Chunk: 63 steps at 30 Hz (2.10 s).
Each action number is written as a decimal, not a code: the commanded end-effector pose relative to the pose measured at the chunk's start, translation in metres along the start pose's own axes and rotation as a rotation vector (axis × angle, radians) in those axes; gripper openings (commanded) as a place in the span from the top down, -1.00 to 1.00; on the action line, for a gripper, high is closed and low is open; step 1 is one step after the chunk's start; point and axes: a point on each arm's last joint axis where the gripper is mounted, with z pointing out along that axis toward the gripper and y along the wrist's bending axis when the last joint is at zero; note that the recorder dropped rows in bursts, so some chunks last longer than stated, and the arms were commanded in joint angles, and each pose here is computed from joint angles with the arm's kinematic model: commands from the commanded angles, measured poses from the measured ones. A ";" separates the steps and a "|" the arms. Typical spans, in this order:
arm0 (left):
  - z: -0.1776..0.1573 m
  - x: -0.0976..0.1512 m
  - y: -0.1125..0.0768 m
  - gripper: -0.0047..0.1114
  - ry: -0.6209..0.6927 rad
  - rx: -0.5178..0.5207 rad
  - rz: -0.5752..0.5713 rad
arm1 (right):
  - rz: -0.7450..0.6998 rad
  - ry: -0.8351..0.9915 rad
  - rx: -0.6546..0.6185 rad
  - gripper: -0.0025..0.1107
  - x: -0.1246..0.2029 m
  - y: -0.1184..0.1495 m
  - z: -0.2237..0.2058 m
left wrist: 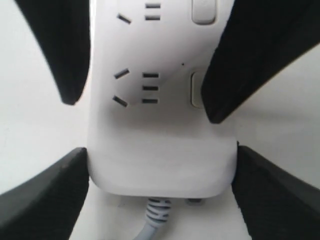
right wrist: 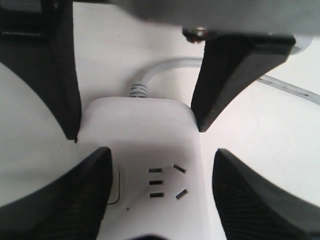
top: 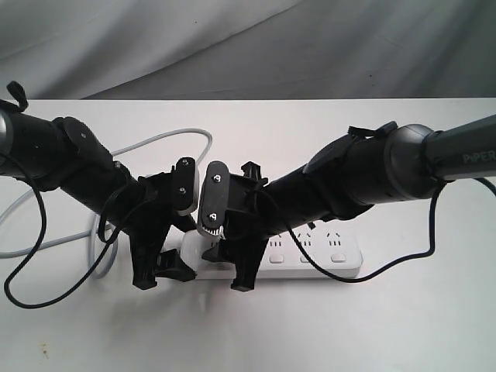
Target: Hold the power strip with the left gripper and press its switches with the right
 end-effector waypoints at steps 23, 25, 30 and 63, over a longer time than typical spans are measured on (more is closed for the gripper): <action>0.001 -0.001 -0.001 -0.27 -0.002 0.009 -0.001 | -0.051 0.118 -0.012 -0.02 0.028 0.010 0.015; 0.001 -0.001 -0.001 -0.27 -0.002 0.009 -0.001 | -0.043 0.130 -0.023 -0.02 0.033 0.013 0.014; 0.001 -0.001 -0.001 -0.27 -0.002 0.009 -0.001 | -0.041 0.130 -0.025 -0.02 0.033 0.013 0.014; 0.001 -0.001 -0.001 -0.27 -0.002 0.009 -0.001 | -0.005 0.062 0.078 -0.02 0.017 0.003 -0.036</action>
